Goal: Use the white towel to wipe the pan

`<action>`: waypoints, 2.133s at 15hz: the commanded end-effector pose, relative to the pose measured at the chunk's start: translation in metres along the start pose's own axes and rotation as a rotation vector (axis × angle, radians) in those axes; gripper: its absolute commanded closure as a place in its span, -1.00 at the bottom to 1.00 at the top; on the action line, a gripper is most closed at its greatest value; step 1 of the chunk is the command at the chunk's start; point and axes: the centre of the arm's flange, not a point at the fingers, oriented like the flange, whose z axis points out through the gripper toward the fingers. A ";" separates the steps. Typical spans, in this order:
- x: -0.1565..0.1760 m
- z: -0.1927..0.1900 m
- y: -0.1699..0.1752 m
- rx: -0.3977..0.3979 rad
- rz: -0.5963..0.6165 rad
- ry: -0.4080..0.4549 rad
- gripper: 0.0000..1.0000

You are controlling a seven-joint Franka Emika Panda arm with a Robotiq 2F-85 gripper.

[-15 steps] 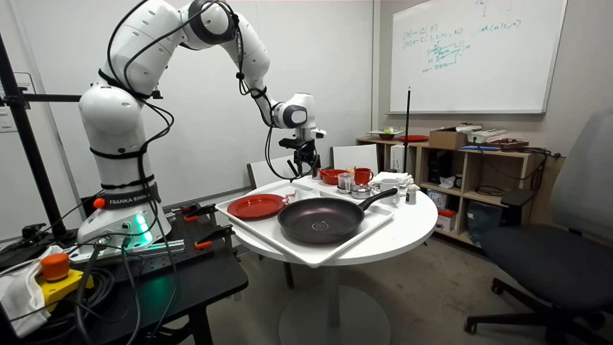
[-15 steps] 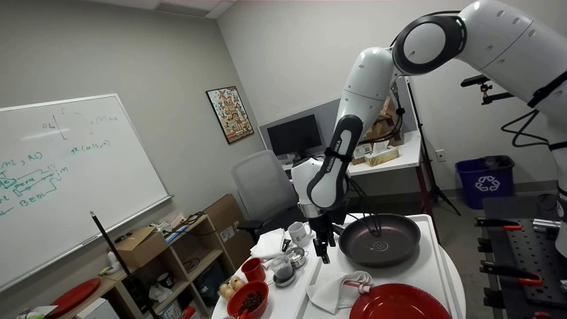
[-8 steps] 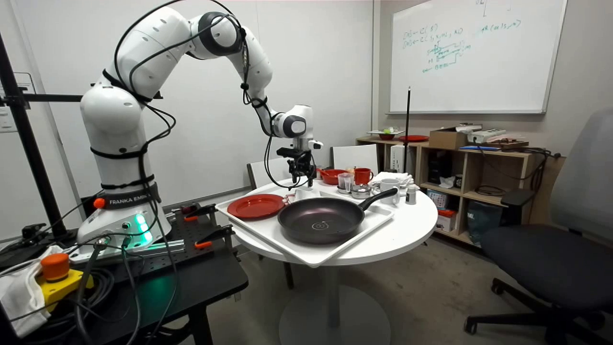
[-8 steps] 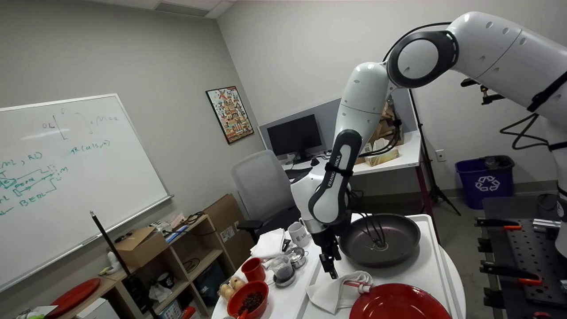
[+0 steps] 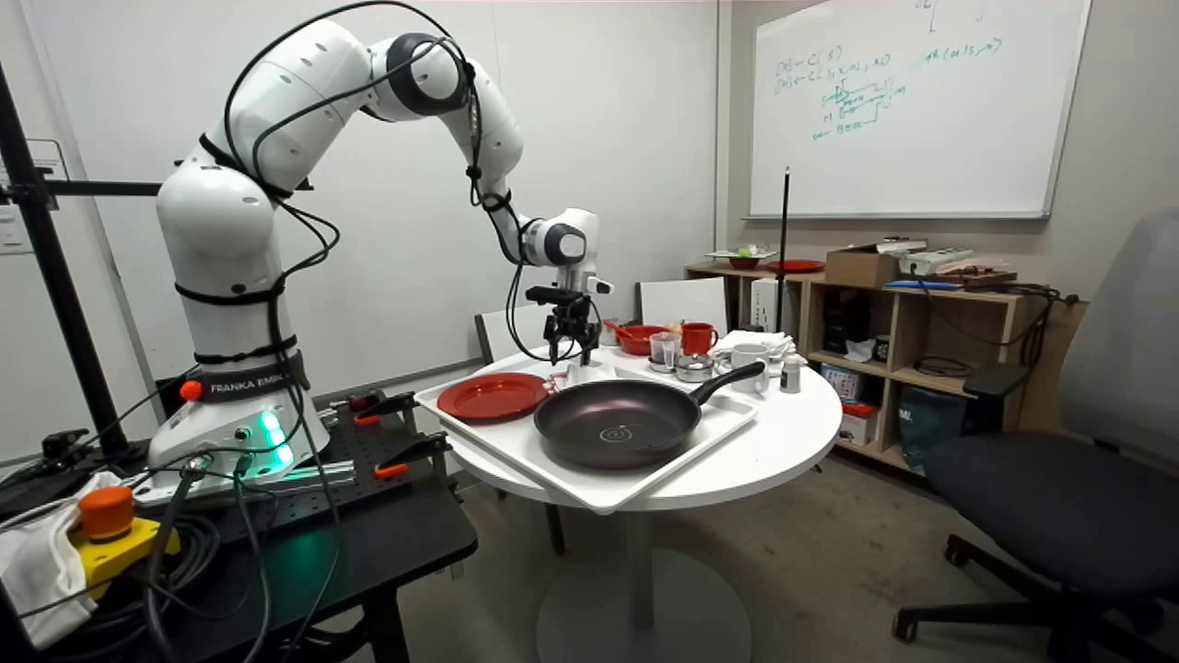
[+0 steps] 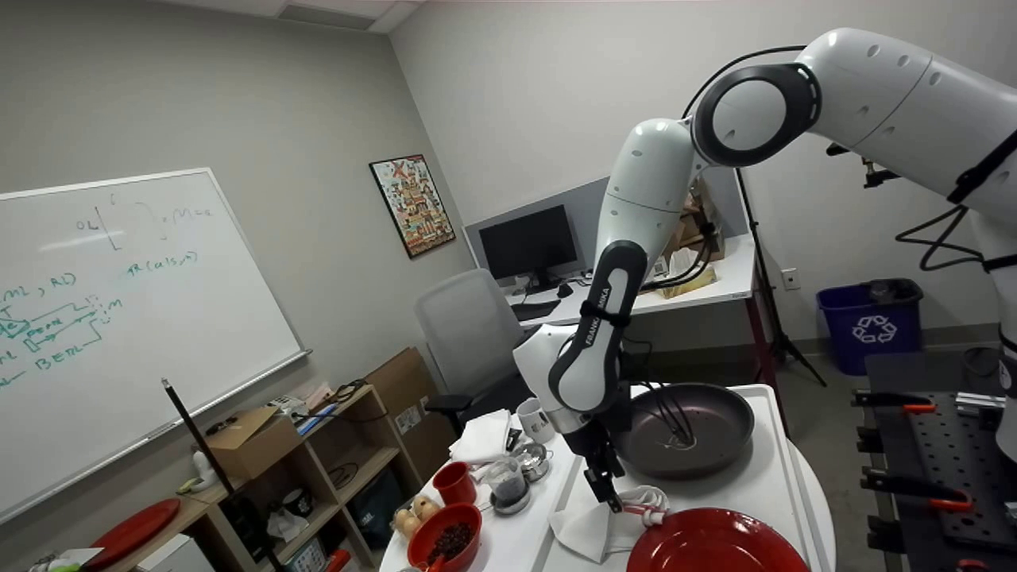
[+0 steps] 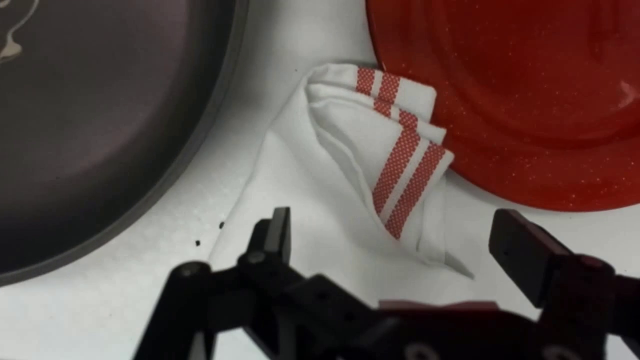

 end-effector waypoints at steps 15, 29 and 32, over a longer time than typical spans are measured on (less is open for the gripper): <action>0.025 0.038 0.001 -0.038 -0.047 -0.208 -1.00; 0.032 0.030 0.002 -0.022 -0.056 -0.181 0.89; 0.027 0.008 -0.003 -0.030 -0.072 -0.132 0.84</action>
